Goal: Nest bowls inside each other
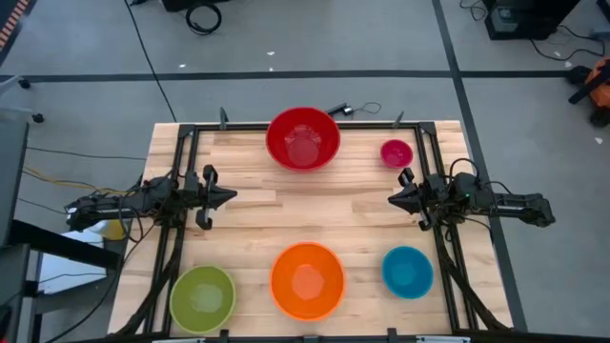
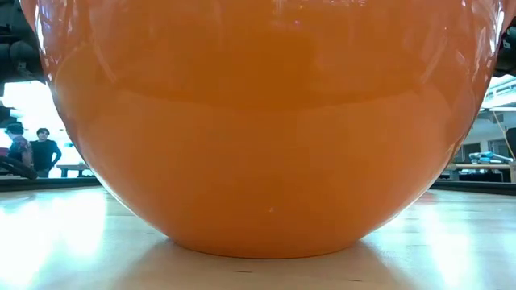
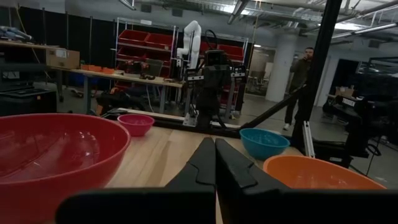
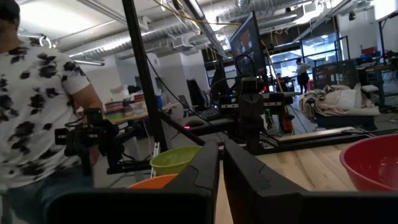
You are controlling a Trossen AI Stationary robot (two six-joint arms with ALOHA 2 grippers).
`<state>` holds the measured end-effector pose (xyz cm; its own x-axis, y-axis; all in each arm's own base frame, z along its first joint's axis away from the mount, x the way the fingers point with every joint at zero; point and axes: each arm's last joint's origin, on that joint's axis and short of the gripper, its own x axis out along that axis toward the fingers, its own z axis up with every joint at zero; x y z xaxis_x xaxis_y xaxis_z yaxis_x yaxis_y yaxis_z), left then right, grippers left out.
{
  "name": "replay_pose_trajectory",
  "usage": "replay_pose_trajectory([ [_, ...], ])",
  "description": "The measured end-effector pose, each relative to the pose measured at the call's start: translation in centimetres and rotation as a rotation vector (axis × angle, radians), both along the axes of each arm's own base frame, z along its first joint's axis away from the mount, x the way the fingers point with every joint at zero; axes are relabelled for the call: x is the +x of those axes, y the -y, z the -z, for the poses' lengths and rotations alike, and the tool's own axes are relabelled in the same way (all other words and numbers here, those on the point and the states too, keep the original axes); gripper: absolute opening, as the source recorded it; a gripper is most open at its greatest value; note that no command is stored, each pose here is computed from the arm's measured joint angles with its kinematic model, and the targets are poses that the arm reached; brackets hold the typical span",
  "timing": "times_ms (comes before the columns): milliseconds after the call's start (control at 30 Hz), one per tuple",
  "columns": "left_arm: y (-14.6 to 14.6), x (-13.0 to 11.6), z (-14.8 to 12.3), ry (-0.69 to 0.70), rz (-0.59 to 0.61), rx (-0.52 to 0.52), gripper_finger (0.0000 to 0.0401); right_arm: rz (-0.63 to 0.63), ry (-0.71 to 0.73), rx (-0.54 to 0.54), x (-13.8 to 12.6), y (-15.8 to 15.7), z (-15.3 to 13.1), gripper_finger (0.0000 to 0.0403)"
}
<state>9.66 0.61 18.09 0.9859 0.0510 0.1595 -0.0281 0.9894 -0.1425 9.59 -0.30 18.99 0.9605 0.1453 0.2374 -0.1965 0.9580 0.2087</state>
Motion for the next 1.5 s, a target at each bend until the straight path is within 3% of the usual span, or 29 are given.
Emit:
replay_pose_trajectory([
  [233, -0.1, -0.1, -0.3, 0.039, -0.016, -0.036, 0.0, 0.0, 0.0, 0.0, 0.0, 0.0, 0.0, 0.0031],
  [433, -1.0, 0.0, 0.1, 0.026, -0.331, -0.188, 0.0, 0.0, 0.0, 0.0, 0.0, 0.0, 0.0, 0.0031],
  [500, -1.2, 0.1, 0.3, 0.013, -0.378, -0.225, 0.0, 0.0, 0.0, 0.0, 0.0, 0.0, 0.0, 0.0031],
  [633, -1.0, 0.4, -0.3, 0.075, -0.298, -0.306, 0.0003, 0.0, 0.0, 0.0, 0.0, 0.0, 0.0, 0.0031],
  [733, -0.8, 0.5, -0.7, 0.109, -0.226, -0.304, 0.0014, 0.0, 0.0, 0.0, 0.0, 0.0, 0.0, 0.0031],
  [900, -0.9, 1.0, -1.0, 0.076, -0.229, -0.323, 0.0026, 0.005, 0.01, 0.002, 0.0, 0.0, -0.1, 0.0031],
  [1067, -1.0, 1.3, -1.8, 0.143, -0.245, -0.389, 0.0027, 0.143, 0.25, 0.205, -0.9, 0.5, -2.3, 0.0031],
  [1200, -1.0, 1.3, -2.1, 0.192, -0.236, -0.457, 0.0027, 0.248, 0.407, 0.26, -1.7, 0.8, -3.4, 0.0031],
  [1367, -0.7, 1.6, -1.9, 0.181, -0.178, -0.553, 0.0027, 0.257, 0.529, 0.278, -2.4, 0.9, -4.3, 0.0031],
  [1500, -0.6, 1.8, -2.0, 0.199, -0.148, -0.632, 0.0027, 0.418, 0.625, 0.428, -3.1, 1.4, -4.7, 0.0031],
])
